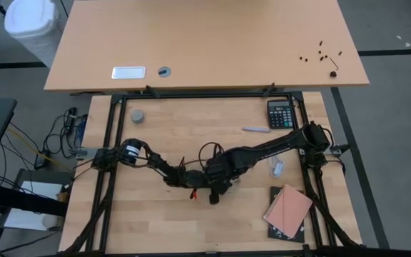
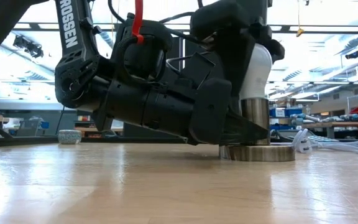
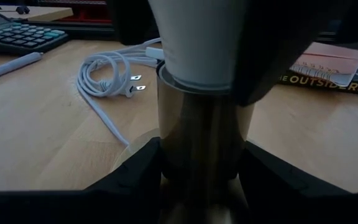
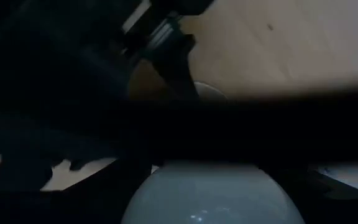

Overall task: Screw lightbulb
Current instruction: Insert the lightbulb into the bronze lamp socket

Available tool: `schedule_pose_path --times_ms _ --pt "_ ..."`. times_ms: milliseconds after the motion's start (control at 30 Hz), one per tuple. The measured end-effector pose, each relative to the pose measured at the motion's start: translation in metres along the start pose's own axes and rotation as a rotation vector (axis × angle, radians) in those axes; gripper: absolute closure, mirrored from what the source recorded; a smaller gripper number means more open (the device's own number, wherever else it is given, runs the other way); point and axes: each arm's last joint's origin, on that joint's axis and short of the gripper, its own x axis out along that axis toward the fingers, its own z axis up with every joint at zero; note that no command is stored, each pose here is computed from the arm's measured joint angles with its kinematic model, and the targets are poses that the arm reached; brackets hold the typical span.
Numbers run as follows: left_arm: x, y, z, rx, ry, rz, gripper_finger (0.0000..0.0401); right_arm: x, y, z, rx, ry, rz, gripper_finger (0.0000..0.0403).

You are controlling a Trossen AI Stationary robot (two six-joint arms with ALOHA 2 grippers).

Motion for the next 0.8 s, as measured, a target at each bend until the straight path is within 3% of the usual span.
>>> schedule_pose_path --times_ms 600,800 --pt "0.0000 -0.0002 -0.0001 -0.025 0.002 -0.003 0.0208 0.0003 -0.0045 0.0013 0.524 0.033 -0.023 0.0135" --pt "0.0001 0.0001 -0.0001 0.003 0.002 -0.001 0.0208 -0.0001 -0.0013 -0.0026 0.552 0.040 -0.015 0.0132"
